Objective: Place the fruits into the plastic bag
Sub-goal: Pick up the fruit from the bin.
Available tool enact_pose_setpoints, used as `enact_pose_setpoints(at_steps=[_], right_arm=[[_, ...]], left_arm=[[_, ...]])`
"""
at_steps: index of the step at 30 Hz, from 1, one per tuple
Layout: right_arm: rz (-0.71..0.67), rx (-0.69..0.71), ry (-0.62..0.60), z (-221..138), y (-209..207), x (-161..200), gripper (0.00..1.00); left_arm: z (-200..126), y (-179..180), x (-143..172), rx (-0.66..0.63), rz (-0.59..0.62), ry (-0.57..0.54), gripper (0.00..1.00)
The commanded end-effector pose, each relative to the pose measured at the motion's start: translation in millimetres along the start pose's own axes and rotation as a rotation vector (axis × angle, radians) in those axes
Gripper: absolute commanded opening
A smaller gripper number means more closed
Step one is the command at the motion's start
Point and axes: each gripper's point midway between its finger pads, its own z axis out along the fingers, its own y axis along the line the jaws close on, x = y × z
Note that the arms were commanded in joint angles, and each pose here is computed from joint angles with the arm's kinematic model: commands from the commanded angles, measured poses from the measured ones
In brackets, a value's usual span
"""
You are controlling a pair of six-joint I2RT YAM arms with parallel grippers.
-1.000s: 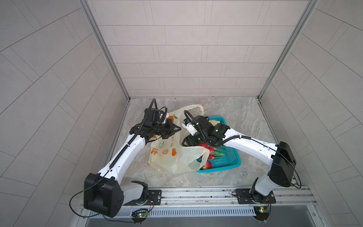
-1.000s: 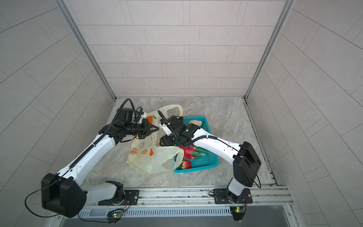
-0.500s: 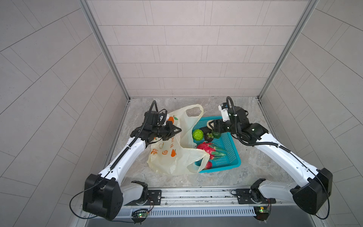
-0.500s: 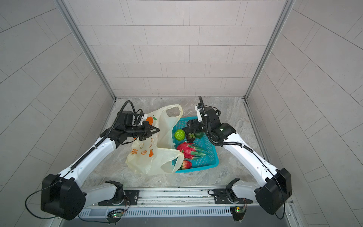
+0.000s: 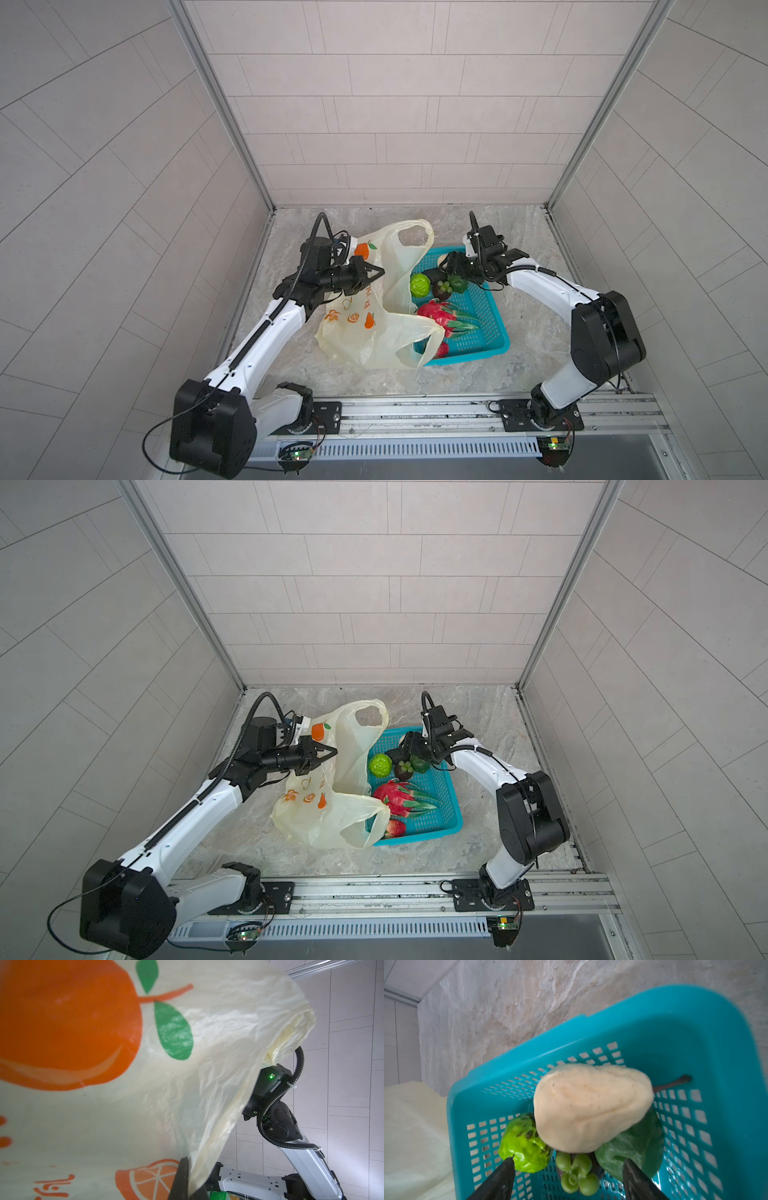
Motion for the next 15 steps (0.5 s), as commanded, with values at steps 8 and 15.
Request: enact_pose_setpoints(at_steps=[8, 15], right_arm=[[0.296, -0.107, -0.089, 28, 0, -34, 0.76], [0.381, -0.131, -0.105, 44, -5, -34, 0.69]], left_arm=[[-2, -9, -3, 0.038, 0.037, -0.013, 0.00], [0, -10, -5, 0.050, 0.027, -0.014, 0.00]])
